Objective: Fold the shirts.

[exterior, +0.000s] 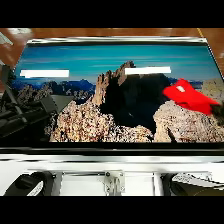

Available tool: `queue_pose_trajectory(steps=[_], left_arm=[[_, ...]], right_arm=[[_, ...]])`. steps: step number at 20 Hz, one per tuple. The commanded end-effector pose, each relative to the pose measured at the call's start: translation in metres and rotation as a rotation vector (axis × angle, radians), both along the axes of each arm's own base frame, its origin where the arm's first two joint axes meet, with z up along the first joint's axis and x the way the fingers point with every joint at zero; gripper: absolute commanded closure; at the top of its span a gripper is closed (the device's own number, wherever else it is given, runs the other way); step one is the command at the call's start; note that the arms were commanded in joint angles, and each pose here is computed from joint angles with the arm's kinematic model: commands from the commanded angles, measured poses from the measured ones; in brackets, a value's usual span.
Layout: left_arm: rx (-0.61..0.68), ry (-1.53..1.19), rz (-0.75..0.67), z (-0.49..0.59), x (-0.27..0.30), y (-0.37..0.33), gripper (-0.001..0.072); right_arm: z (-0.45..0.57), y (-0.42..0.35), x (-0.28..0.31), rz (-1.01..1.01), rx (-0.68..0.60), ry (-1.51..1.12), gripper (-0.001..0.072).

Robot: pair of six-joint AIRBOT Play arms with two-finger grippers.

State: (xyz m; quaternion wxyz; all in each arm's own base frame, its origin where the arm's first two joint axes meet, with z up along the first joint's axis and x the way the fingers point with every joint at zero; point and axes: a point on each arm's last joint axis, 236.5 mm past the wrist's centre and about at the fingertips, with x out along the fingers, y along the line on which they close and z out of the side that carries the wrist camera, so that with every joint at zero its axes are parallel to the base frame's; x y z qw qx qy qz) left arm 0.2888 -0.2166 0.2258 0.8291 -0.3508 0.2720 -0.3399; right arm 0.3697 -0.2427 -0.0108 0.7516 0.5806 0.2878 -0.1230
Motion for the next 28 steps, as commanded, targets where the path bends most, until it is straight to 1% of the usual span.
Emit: queue_pose_trajectory(steps=[1,4,5,7,9,12,15,16,17,18,19,23,25,26,28], left_arm=[[-0.039,-0.025,0.039,-0.001,0.006,-0.012,0.0665],[-0.035,-0.018,0.052,-0.005,0.012,-0.012,0.0665],[-0.034,-0.016,0.063,-0.007,0.016,-0.011,0.0665],[-0.031,-0.010,0.075,-0.011,0.022,-0.010,0.0665],[-0.025,-0.003,0.075,-0.014,0.023,-0.011,0.0665],[-0.025,-0.002,0.074,-0.015,0.023,-0.011,0.0665],[-0.025,-0.003,0.075,-0.015,0.023,-0.011,0.0665],[-0.025,-0.003,0.075,-0.015,0.023,-0.011,0.0665],[-0.025,-0.003,0.075,-0.014,0.023,-0.011,0.0665],[-0.025,-0.003,0.075,-0.014,0.023,-0.011,0.0665],[-0.026,-0.004,0.075,-0.014,0.023,-0.011,0.0665],[0.020,-0.055,0.061,-0.014,0.023,-0.011,0.0665],[0.060,-0.098,0.050,-0.015,0.024,-0.011,0.0665],[0.089,-0.129,0.043,-0.015,0.025,-0.010,0.0665],[0.175,-0.169,0.043,-0.026,0.031,-0.007,0.0665]], right_arm=[[-0.035,-0.046,-0.108,-0.107,0.064,0.218,0.0656],[-0.052,-0.036,-0.172,-0.074,0.124,0.368,0.0657],[-0.056,-0.032,-0.191,-0.106,0.143,0.426,0.0656],[-0.057,-0.026,-0.211,-0.178,0.135,0.468,0.0657],[-0.065,-0.012,-0.236,-0.186,0.111,0.572,0.0656],[-0.072,0.008,-0.246,-0.206,0.135,0.609,0.0656],[-0.069,0.008,-0.251,-0.206,0.106,0.626,0.0655],[-0.070,0.009,-0.255,-0.198,0.096,0.644,0.0630],[-0.070,0.007,-0.259,-0.195,0.080,0.659,0.0518],[-0.068,0.005,-0.260,-0.195,0.062,0.662,0.0234],[-0.064,0.004,-0.260,-0.187,0.047,0.659,0.0090],[-0.024,0.004,-0.264,-0.175,-0.011,0.662,0.0084],[0.012,-0.005,-0.265,-0.219,-0.084,0.654,0.0084],[0.037,-0.019,-0.256,-0.244,-0.178,0.598,0.0084],[0.101,-0.044,-0.216,-0.244,-0.400,0.393,0.0088]])
